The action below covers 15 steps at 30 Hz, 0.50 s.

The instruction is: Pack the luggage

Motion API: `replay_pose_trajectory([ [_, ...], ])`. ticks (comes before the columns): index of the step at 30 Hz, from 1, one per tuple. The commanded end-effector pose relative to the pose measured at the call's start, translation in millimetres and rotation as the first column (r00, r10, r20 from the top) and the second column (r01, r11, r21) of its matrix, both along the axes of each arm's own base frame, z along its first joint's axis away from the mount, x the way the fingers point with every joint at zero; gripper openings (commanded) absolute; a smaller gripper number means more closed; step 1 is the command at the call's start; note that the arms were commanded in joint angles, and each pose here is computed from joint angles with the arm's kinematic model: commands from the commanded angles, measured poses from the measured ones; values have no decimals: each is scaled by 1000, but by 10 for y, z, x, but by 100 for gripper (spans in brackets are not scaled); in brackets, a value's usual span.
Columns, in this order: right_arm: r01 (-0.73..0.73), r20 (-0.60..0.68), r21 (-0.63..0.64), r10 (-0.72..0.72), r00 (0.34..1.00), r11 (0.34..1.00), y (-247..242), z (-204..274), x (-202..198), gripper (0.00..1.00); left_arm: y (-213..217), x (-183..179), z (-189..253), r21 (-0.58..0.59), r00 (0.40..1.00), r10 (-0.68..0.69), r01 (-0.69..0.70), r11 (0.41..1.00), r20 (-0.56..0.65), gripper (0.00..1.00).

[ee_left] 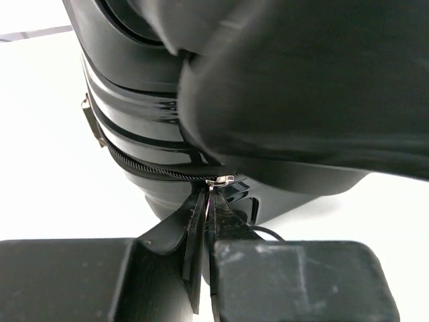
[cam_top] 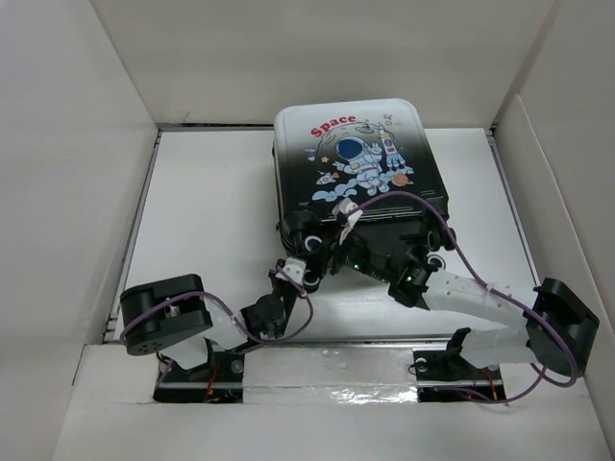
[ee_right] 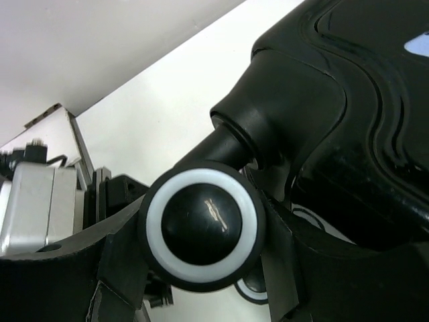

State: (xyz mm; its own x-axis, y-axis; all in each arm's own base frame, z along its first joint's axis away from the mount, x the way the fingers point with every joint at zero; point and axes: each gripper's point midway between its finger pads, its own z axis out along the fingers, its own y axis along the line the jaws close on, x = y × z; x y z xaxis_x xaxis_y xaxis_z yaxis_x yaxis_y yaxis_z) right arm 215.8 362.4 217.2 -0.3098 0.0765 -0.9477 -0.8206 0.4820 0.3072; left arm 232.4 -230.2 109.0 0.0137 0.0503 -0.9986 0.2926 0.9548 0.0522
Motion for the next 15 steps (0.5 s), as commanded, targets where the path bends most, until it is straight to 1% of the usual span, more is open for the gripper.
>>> replay_pose_trajectory([
  [1,-42,47,159,35,998,986,-102,552,-221,2,988,165,643,-456,909,416,-358,815,31,0],
  [2,-35,53,164,27,998,986,-149,581,-235,1,1009,157,657,-457,908,418,-359,814,31,0],
  [3,-26,43,148,20,999,989,-189,494,-246,1,1028,149,714,-472,908,419,-354,807,35,0],
  [5,-1,40,144,-5,999,990,-288,477,-261,1,1061,157,707,-454,904,425,-366,813,33,0],
  [6,6,32,130,-10,999,992,-328,400,-274,1,1103,158,764,-479,902,430,-364,799,32,0],
  [8,24,24,110,-27,999,994,-394,329,-282,1,1123,165,723,-462,904,427,-369,806,23,0],
  [9,28,29,116,-32,999,993,-433,357,-298,1,1173,164,789,-493,900,435,-370,787,19,0],
  [10,40,18,96,-42,999,995,-466,280,-297,1,1155,167,694,-458,904,429,-381,803,0,0],
  [11,52,20,90,-54,998,995,-500,267,-271,1,1157,160,685,-458,906,424,-380,803,-9,0],
  [12,54,16,80,-56,998,995,-521,242,-281,1,1181,140,771,-498,909,417,-368,785,-14,0],
  [13,63,15,76,-65,998,995,-549,227,-257,1,1169,138,619,-419,910,413,-389,821,-35,0],
  [15,52,19,80,-54,998,995,-551,242,-279,1,1187,148,702,-505,917,393,-369,781,-62,0],
])
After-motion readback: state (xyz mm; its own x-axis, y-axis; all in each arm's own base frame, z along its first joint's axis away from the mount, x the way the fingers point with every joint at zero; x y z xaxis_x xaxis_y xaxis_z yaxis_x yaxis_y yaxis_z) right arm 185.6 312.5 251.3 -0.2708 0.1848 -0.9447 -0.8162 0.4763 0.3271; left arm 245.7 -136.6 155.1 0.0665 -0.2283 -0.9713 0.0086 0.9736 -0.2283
